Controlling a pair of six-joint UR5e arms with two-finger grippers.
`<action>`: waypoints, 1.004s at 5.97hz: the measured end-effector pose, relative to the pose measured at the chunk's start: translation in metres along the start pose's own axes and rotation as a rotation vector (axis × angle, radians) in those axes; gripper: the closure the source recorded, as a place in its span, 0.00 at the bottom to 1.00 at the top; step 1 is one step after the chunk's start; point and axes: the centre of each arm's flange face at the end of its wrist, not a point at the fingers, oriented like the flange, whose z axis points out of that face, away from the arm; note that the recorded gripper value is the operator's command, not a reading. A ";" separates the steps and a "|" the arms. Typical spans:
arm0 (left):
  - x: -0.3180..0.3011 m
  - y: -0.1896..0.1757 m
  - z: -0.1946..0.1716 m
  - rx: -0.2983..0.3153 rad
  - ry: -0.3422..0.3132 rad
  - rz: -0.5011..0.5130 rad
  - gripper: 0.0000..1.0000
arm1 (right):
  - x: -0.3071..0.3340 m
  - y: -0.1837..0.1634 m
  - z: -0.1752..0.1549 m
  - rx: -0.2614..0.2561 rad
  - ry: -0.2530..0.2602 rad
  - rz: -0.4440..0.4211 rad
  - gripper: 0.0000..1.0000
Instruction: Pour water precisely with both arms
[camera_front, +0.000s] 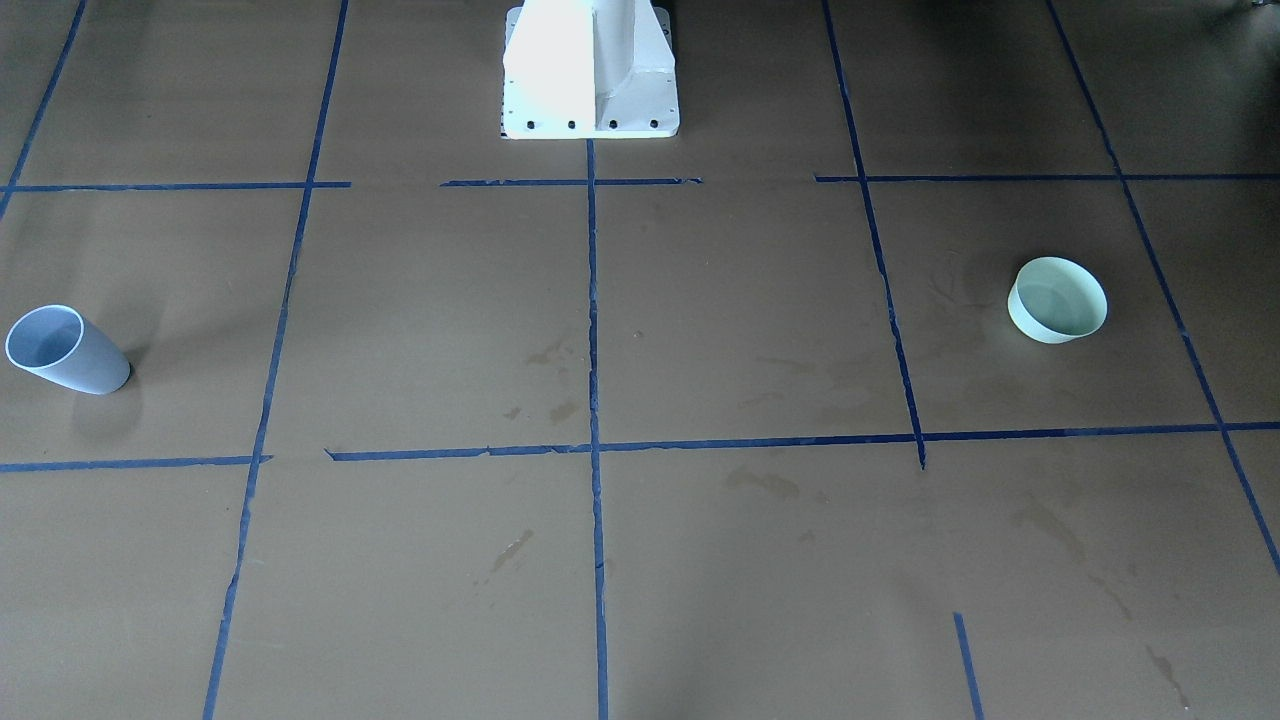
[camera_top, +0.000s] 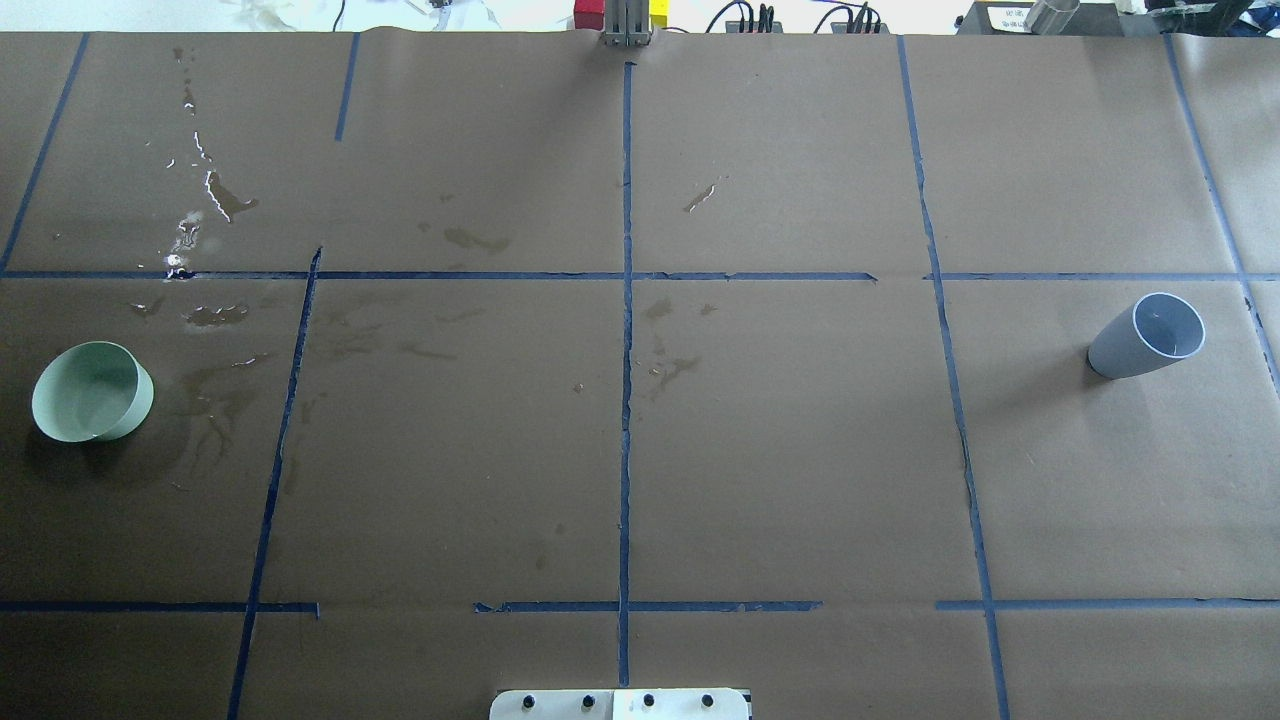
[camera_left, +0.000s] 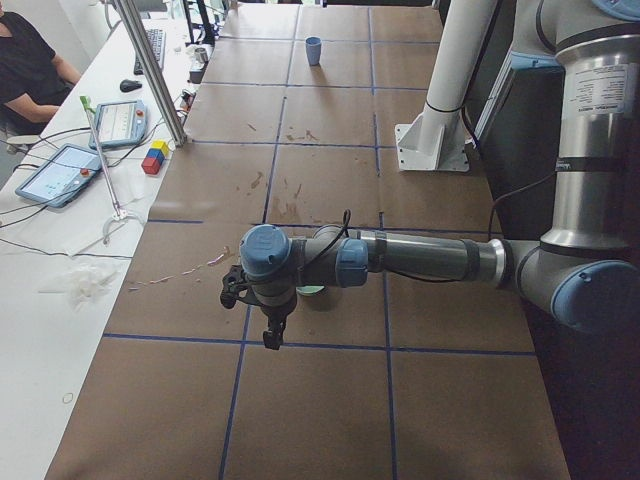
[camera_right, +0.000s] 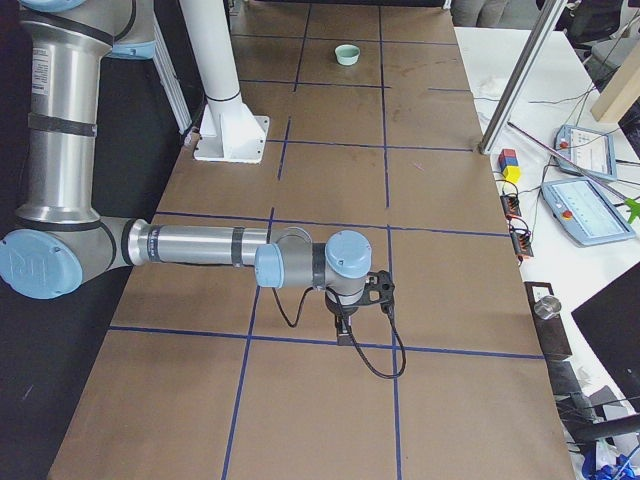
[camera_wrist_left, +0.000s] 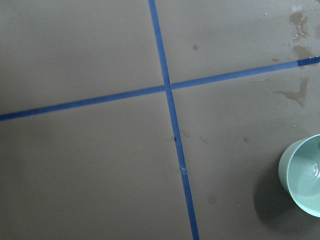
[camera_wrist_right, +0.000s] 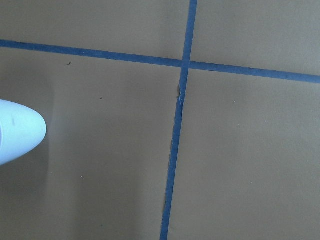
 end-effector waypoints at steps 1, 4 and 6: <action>0.004 -0.003 -0.004 -0.008 -0.035 0.005 0.00 | -0.001 0.000 -0.002 0.003 0.000 -0.002 0.00; 0.008 0.013 -0.005 -0.022 -0.098 0.017 0.00 | -0.010 -0.003 -0.010 0.021 0.001 -0.015 0.00; 0.006 0.021 -0.001 -0.027 -0.097 0.014 0.00 | -0.011 0.000 -0.010 0.042 0.001 -0.036 0.00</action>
